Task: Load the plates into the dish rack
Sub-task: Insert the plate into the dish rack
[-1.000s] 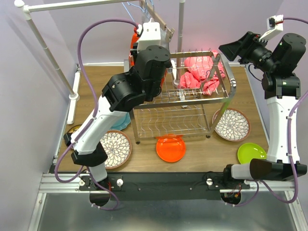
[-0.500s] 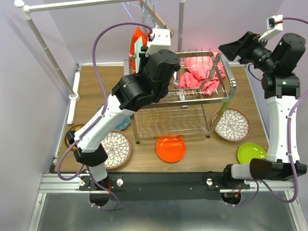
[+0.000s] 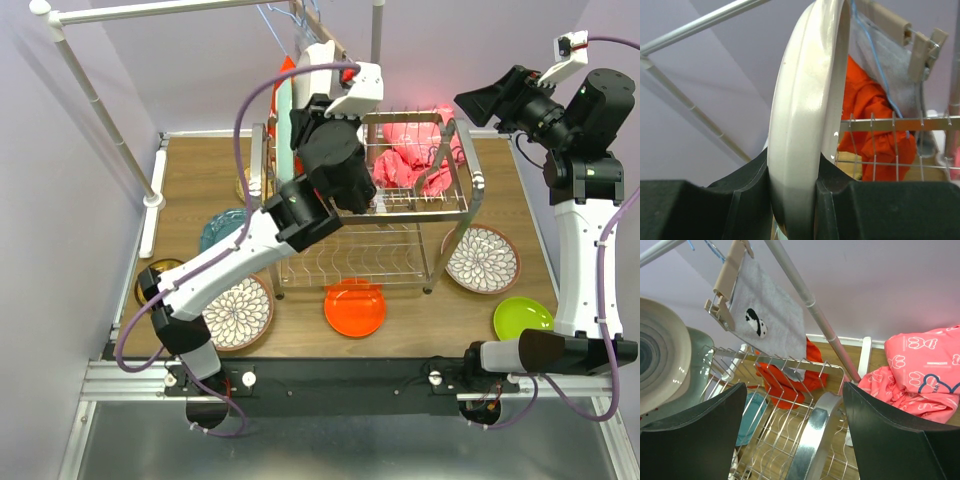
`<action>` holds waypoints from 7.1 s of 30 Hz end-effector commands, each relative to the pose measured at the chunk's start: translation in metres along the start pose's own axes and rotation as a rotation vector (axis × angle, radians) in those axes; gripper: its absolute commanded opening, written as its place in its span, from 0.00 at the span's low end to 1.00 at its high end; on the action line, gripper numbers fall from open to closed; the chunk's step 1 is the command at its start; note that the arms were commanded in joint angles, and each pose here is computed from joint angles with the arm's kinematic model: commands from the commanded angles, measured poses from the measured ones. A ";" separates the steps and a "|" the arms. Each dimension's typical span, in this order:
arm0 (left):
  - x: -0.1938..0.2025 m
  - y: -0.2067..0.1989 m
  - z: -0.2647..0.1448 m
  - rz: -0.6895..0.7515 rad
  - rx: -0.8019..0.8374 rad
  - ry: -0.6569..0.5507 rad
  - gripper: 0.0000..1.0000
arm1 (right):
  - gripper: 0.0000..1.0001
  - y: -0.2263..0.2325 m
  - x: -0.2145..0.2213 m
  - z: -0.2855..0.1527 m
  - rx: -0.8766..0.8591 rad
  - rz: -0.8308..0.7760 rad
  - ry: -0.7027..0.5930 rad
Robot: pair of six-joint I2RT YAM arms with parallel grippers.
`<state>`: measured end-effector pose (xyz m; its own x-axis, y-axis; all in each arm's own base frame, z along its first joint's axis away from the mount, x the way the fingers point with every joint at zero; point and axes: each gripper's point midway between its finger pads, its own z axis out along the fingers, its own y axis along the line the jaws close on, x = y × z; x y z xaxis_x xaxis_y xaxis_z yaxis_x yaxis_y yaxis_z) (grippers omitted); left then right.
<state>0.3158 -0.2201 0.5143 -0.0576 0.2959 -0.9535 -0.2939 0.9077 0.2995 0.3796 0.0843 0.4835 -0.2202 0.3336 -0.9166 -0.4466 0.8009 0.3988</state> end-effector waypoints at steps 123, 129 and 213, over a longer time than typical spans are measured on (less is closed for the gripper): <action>0.076 0.017 -0.025 -0.250 -0.049 0.167 0.00 | 0.86 -0.007 0.005 0.008 0.016 0.017 0.018; 0.079 0.020 -0.021 -0.257 -0.066 0.172 0.00 | 0.86 -0.008 0.005 0.008 0.021 0.018 0.017; -0.111 0.030 -0.091 -0.381 0.830 -0.370 0.00 | 0.89 0.175 -0.029 -0.002 -0.947 -0.504 -0.014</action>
<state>0.2509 -0.2672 0.5842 0.1588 0.0242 -0.9870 0.4149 0.9055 0.0889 0.3231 0.2002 0.5648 0.1078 0.0684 -0.9918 -0.9669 0.2392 -0.0886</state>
